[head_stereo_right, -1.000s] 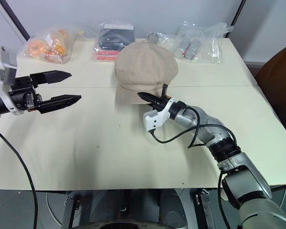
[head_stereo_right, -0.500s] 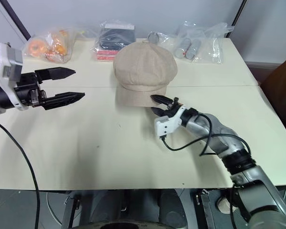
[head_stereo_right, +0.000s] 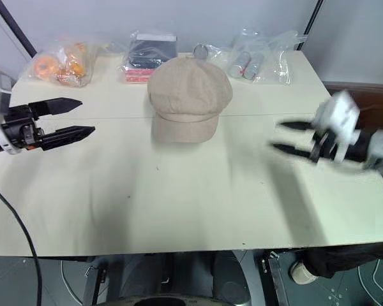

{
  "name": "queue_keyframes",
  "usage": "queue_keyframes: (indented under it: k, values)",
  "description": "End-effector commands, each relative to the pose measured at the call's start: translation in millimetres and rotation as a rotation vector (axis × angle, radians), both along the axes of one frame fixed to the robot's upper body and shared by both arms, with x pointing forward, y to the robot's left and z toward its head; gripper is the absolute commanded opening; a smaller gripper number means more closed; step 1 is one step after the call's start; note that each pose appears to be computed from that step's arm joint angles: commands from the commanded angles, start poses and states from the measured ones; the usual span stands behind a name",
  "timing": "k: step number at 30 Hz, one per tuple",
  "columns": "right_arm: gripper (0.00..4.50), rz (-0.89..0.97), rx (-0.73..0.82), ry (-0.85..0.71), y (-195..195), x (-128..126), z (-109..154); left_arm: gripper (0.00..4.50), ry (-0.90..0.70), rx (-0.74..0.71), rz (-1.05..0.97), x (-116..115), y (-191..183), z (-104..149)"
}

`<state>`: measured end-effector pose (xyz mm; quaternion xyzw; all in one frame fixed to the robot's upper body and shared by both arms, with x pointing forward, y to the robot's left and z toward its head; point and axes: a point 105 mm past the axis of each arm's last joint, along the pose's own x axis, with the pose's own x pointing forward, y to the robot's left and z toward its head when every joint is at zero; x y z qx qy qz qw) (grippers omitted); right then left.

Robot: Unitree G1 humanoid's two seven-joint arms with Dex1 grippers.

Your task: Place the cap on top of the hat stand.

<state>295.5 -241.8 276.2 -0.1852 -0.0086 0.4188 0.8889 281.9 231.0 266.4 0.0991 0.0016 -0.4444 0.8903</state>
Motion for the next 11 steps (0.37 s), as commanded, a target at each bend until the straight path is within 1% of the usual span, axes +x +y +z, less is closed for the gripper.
queue_keyframes:
  k: [1,3,5,11]
  values:
    - [2.86,0.002,0.073,0.083,-7.0,3.8,3.5,4.50,-0.062,0.007,0.028,-3.0,8.6,18.6]
    - [3.46,0.017,0.084,0.120,-4.0,5.3,0.9,4.50,-0.065,0.006,0.033,-2.6,9.4,19.4]
    - [4.45,0.040,0.053,0.128,1.0,4.8,-5.0,4.50,-0.066,0.006,0.033,-2.7,8.9,19.5]
    - [4.45,0.071,0.031,0.128,7.7,4.6,-9.8,4.50,-0.067,0.043,0.031,-0.9,4.3,13.0]
